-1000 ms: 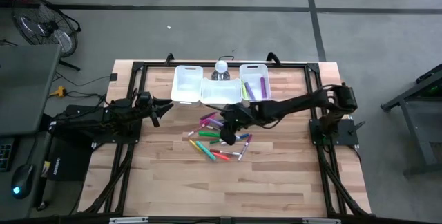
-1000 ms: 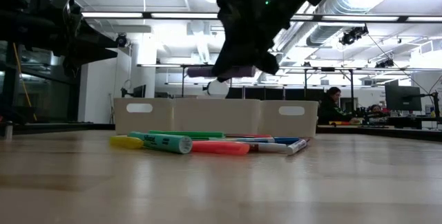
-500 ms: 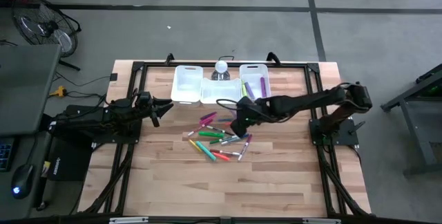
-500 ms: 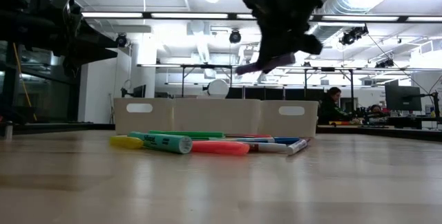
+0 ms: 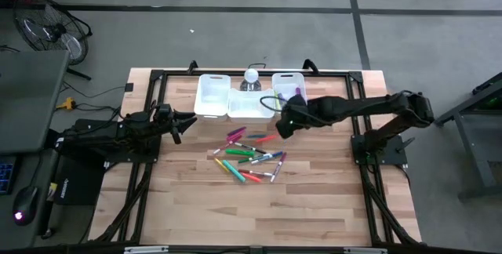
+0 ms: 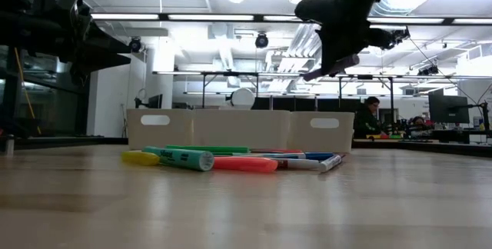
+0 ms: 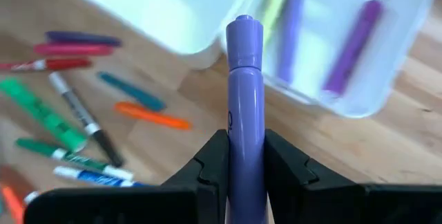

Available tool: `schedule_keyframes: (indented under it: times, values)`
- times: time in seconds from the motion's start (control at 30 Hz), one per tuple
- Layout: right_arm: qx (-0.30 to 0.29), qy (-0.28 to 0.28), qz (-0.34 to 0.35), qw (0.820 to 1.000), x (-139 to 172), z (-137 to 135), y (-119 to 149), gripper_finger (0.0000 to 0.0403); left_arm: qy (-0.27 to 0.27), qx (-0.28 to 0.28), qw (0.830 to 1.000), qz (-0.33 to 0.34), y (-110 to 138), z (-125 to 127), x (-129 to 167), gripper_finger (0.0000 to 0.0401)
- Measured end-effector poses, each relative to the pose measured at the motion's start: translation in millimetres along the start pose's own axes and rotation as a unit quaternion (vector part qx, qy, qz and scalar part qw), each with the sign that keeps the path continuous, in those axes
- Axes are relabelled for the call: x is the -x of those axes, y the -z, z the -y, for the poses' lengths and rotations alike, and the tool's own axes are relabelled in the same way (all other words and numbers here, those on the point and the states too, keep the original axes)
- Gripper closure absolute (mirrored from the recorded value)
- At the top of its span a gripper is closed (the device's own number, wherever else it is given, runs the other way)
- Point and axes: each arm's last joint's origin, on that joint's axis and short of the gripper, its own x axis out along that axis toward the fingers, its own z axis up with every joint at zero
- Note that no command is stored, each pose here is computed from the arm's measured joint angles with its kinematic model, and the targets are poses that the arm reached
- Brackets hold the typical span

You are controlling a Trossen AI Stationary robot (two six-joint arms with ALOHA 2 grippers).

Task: Pick & Place Markers
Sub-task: Put the purple highlighter pen into the right white bin

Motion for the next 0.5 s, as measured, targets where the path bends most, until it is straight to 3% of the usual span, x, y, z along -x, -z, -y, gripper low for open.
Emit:
schedule_keyframes:
  times: [0.5]
  values:
    - [-0.095,0.055,0.021,0.994,-26.7,48.3,-53.3,0.0342,0.0,0.0,1.0,0.0,0.0,0.0,0.0,0.0272]
